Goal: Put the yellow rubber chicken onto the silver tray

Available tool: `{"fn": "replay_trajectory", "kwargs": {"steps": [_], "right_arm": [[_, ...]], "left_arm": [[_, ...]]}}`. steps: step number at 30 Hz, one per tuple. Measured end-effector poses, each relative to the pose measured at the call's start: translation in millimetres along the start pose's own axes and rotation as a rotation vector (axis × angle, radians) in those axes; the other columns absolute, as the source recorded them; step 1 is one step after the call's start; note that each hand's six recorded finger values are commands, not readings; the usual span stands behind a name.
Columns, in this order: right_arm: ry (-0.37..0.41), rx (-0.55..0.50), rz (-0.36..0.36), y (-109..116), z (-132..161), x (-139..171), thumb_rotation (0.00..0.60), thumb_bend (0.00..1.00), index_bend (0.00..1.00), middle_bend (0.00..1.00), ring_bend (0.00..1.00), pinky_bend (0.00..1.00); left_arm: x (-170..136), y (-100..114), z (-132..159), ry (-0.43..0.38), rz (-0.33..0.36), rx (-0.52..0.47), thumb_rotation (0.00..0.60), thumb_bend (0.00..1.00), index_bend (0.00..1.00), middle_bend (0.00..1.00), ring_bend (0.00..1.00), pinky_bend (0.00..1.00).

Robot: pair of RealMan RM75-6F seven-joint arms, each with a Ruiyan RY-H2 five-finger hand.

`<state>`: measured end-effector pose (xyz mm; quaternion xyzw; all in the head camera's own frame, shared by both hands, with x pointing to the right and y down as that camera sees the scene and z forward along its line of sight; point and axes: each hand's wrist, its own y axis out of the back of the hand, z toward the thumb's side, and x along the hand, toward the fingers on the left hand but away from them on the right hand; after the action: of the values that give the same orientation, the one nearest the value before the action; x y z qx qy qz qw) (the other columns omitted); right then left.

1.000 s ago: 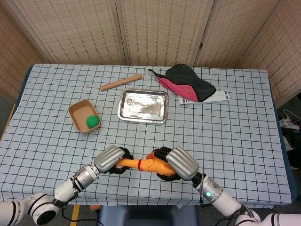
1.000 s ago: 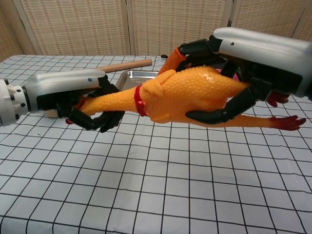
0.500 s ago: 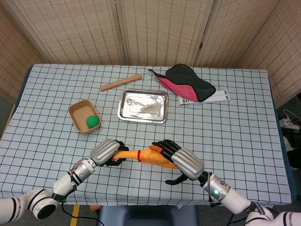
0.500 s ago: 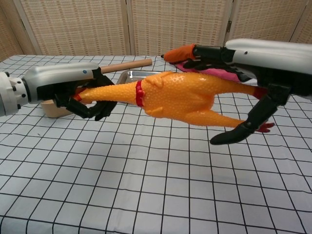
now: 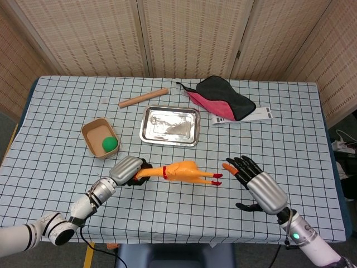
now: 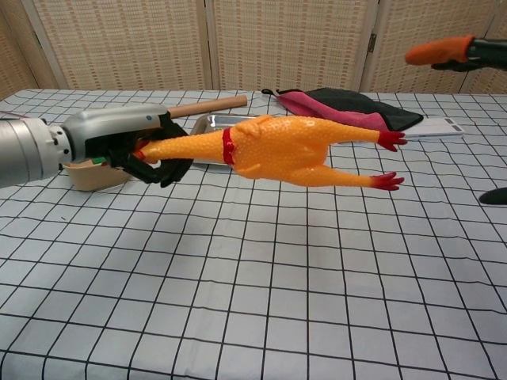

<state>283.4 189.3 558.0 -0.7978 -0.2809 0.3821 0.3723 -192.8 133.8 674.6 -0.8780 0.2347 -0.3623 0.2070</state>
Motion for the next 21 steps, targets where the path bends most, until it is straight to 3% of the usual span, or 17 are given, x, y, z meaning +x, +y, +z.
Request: {"fn": "replay_trajectory", "kwargs": {"steps": [3, 9, 21], "right_arm": [[-0.078, 0.073, -0.038, -5, -23, 28, 0.6, 0.06, 0.0, 0.0, 0.0, 0.0], [-0.188, 0.104, -0.041, -23, -56, 65, 0.6, 0.06, 0.0, 0.0, 0.0, 0.0], [-0.279, 0.092, -0.001, -39, -81, 73, 0.6, 0.06, 0.0, 0.0, 0.0, 0.0]], "left_arm": [[19, 2, -7, 0.016, 0.014, 0.01, 0.6, 0.85, 0.77, 0.67, 0.45, 0.43], [59, 10, -26, 0.062, 0.047, 0.01, 0.6, 0.85, 0.77, 0.67, 0.45, 0.43], [124, 32, -69, 0.197, 0.083, 0.0, 0.6, 0.85, 0.77, 0.67, 0.45, 0.41]]}}
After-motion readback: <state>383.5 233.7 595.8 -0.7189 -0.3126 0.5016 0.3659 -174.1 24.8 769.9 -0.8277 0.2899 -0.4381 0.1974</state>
